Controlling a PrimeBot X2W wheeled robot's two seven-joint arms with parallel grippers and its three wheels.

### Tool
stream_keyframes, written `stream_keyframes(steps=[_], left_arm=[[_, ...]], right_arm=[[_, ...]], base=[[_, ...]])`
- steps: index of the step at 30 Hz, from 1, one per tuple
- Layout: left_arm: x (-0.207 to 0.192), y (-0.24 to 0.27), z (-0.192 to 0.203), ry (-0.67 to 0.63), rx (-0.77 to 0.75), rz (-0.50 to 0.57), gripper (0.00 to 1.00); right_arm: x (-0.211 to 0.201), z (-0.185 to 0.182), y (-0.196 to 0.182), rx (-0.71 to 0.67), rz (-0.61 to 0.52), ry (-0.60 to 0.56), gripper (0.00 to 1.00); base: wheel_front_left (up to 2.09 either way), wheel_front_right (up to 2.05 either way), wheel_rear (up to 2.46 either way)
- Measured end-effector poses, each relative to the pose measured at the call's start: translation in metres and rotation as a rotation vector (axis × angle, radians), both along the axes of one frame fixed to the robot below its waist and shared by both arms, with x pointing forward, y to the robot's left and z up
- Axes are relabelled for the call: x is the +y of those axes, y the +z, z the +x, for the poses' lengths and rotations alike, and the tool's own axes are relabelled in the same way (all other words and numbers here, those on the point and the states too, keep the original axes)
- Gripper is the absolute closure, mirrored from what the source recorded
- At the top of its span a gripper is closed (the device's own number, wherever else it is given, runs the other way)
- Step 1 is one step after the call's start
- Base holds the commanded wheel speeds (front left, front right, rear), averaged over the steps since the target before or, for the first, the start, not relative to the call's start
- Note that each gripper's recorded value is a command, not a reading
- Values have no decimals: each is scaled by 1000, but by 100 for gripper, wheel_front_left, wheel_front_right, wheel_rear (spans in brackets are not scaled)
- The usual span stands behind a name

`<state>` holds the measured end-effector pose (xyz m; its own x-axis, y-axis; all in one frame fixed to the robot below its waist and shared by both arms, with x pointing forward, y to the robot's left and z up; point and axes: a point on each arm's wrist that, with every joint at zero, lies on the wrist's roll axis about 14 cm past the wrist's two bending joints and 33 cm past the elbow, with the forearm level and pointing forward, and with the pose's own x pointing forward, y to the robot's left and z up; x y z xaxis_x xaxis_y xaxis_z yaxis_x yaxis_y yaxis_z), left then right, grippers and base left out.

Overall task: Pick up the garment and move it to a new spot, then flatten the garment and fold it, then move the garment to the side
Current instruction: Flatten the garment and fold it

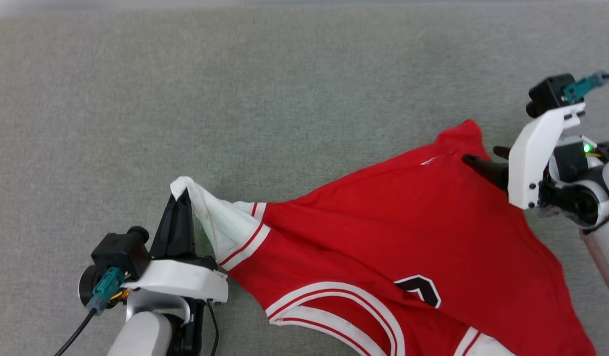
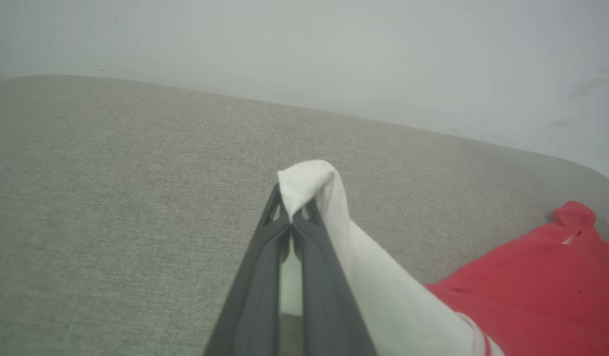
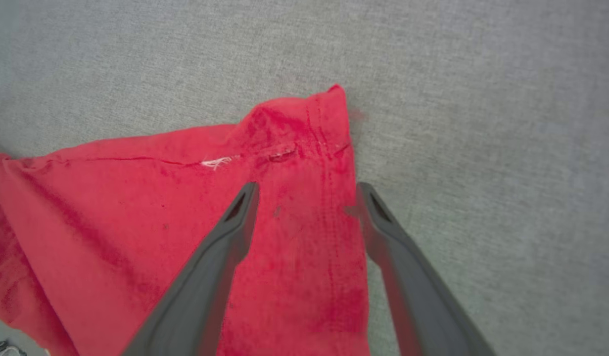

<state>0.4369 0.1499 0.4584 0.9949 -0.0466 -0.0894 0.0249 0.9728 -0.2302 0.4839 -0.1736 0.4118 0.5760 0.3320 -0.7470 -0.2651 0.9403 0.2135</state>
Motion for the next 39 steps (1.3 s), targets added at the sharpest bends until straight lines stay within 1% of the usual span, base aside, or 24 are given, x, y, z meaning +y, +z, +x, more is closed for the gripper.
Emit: stream_keyframes(steps=[4,5,9,10,11,15,20,23,25,28,32,35,39], left_arm=[[1,-13,6,2,23,6,100],[3,-26,9,5,51,11,100],[5,-34,9,9,70,16,100],[6,-35,8,9,72,17,100],[6,-36,8,10,74,18,100],[7,-38,7,13,79,19,100],[9,-34,6,19,73,17,100],[9,-28,6,17,57,16,100],[10,-22,7,15,40,19,100],[8,-5,12,0,-6,27,100],[9,26,26,-28,-83,44,100],[5,54,41,-64,-140,52,100],[-4,88,62,-103,-184,57,100]], right_arm=[[13,10,-17,63,-25,68,0],[17,13,-36,138,-42,97,0],[22,11,-46,209,-43,127,0],[23,10,-47,219,-45,133,57],[23,9,-48,230,-43,138,100],[27,7,-49,234,-22,147,100],[31,8,-40,174,10,148,100],[33,13,-26,84,30,144,100],[32,20,-9,-4,50,125,100],[19,27,16,-128,58,83,100],[2,26,43,-246,56,28,100],[-11,23,64,-321,58,-17,100],[-24,14,80,-370,48,-62,100]], base=[[0,0,0],[0,0,0],[0,0,0],[0,0,0],[0,0,0],[0,0,0],[0,0,0],[0,0,0],[0,0,0],[0,0,0],[0,0,0],[0,0,0],[0,0,0]])
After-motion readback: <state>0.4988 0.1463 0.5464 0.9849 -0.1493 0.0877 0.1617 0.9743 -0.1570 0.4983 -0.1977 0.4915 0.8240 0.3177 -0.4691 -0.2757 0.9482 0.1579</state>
